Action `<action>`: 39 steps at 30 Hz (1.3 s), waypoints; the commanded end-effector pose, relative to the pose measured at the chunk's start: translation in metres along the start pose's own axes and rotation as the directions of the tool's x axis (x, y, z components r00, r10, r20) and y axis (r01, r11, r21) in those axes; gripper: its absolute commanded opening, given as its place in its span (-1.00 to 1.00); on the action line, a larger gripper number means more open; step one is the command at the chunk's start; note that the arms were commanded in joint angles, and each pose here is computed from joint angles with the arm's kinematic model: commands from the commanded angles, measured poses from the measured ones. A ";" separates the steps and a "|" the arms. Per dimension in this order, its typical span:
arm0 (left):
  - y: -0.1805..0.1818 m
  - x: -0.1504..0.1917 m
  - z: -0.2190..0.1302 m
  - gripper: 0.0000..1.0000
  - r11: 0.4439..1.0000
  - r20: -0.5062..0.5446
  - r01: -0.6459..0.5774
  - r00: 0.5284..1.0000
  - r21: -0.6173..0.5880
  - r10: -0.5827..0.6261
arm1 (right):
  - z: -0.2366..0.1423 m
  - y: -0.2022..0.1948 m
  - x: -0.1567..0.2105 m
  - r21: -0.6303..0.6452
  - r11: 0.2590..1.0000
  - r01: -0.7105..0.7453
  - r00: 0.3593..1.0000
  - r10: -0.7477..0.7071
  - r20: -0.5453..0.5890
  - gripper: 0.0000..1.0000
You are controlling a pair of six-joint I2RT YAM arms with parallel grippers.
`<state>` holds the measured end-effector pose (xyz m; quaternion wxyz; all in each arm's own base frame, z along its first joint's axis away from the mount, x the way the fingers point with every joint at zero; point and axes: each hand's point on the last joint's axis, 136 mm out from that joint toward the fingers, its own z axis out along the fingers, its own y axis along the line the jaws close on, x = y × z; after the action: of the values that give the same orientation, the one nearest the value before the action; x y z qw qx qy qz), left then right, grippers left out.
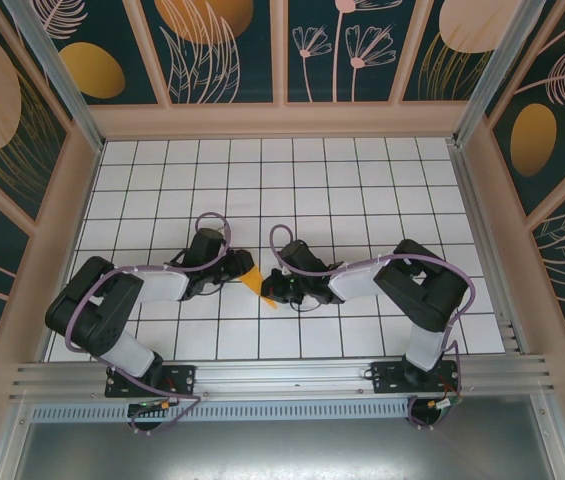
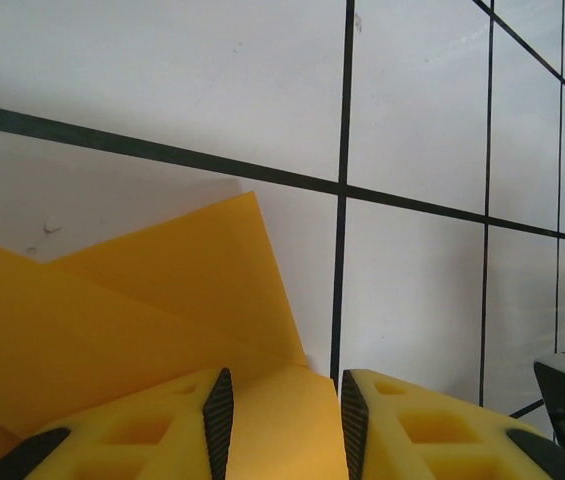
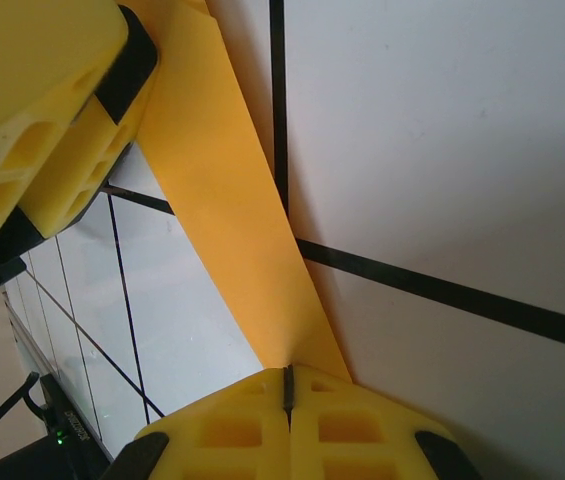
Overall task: Fold a paper plane with a square sheet of paper (pick it up from the middle)
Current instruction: Fold the wing for the fifth time at the center of the table.
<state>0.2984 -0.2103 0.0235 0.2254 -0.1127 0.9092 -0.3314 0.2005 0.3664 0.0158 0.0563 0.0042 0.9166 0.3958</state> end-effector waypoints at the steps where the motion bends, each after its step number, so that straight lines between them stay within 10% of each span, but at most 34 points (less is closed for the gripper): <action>1: 0.044 -0.010 -0.004 -0.24 0.993 0.043 0.003 0.999 -0.117 0.002 | 0.004 -0.072 0.036 0.238 0.969 -0.072 0.992 0.094 -0.083 -1.00; 28: 0.018 -0.070 -0.065 -0.01 1.000 0.266 0.002 0.964 0.004 -0.003 | 0.004 -0.071 0.036 0.235 0.969 -0.072 0.992 0.094 -0.082 -1.00; 39: -0.054 -0.016 -0.037 -0.22 0.959 0.077 -0.057 0.996 0.278 0.037 | 0.005 -0.063 0.030 0.196 0.977 -0.087 0.993 0.100 -0.057 -1.00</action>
<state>0.2997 -0.2076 0.0894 0.2964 -0.0803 0.8547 -0.4187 0.2011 0.3673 0.0164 0.0558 0.0115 0.9143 0.4011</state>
